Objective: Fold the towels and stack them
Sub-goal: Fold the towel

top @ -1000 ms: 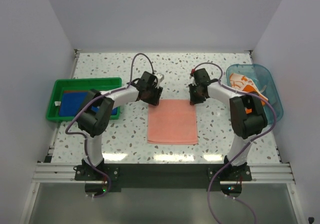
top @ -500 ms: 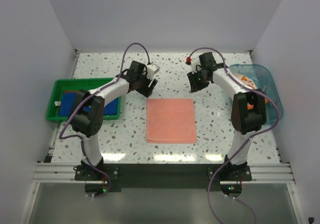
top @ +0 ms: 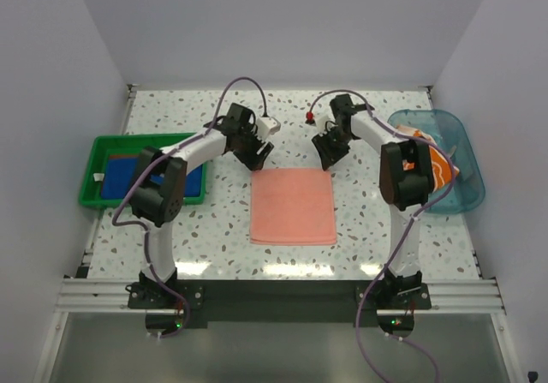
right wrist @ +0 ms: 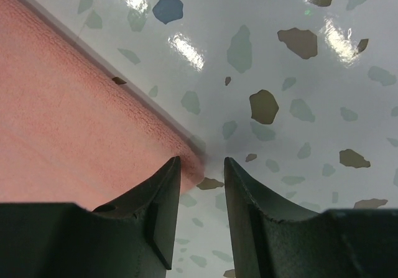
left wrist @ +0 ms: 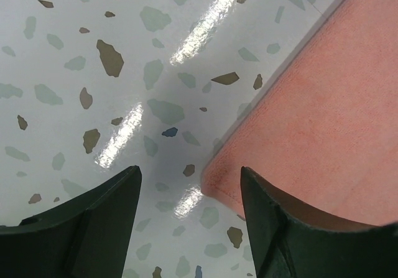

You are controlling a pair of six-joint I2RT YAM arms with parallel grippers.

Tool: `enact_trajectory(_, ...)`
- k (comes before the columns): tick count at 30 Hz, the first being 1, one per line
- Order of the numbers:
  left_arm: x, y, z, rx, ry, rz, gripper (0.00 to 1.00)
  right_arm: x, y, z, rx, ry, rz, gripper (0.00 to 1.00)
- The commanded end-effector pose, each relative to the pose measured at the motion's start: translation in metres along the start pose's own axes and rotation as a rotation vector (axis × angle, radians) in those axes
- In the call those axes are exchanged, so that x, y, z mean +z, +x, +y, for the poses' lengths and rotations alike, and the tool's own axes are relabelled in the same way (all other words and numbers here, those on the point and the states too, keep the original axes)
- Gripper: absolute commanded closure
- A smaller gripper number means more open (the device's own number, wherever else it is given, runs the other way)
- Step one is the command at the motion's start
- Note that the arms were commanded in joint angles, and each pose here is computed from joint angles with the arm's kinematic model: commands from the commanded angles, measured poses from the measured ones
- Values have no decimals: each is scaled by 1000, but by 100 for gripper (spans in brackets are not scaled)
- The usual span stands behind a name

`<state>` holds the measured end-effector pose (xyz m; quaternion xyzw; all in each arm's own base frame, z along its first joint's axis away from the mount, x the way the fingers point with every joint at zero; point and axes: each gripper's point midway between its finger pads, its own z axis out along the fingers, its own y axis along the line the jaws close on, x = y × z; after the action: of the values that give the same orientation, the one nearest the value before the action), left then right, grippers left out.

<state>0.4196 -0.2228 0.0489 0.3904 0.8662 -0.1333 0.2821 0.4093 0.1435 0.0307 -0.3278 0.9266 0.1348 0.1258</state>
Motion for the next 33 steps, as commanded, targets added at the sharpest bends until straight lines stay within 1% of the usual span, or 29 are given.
enact_trajectory(1, -1, -10, 2, 31, 31, -21, 30, -3, 1, 5, -38, -38, 22, 62)
enact_trajectory(7, 5, -3, 2, 22, 42, 5, 33, 9, 5, 4, -37, -49, 37, 66)
enact_trajectory(10, 7, -3, 1, 21, 51, 11, 34, 16, 12, 5, -53, -49, 77, 71)
enact_trajectory(13, 8, -2, -2, 19, 68, 13, 37, 23, 19, 8, -65, -53, 106, 78)
enact_trajectory(14, 8, -2, -2, 18, 70, 14, 38, 24, 20, 9, -66, -54, 109, 83)
enact_trajectory(17, 11, 2, -5, 12, 85, 27, 41, 28, 24, 10, -76, -48, 126, 87)
enact_trajectory(23, 17, 8, -4, 4, 88, 50, 45, 30, 30, 8, -96, -16, 159, 90)
enact_trajectory(26, 23, 18, -8, -12, 107, 82, 48, 31, 32, 9, -98, -13, 166, 91)
enact_trajectory(29, 26, 32, -12, -28, 122, 126, 55, 30, 34, 8, -104, 4, 172, 91)
enact_trajectory(30, 27, 36, -13, -30, 127, 137, 59, 29, 34, 7, -108, 12, 172, 92)
enact_trajectory(33, 26, 52, -21, -40, 154, 182, 61, 28, 35, 8, -110, 19, 173, 92)
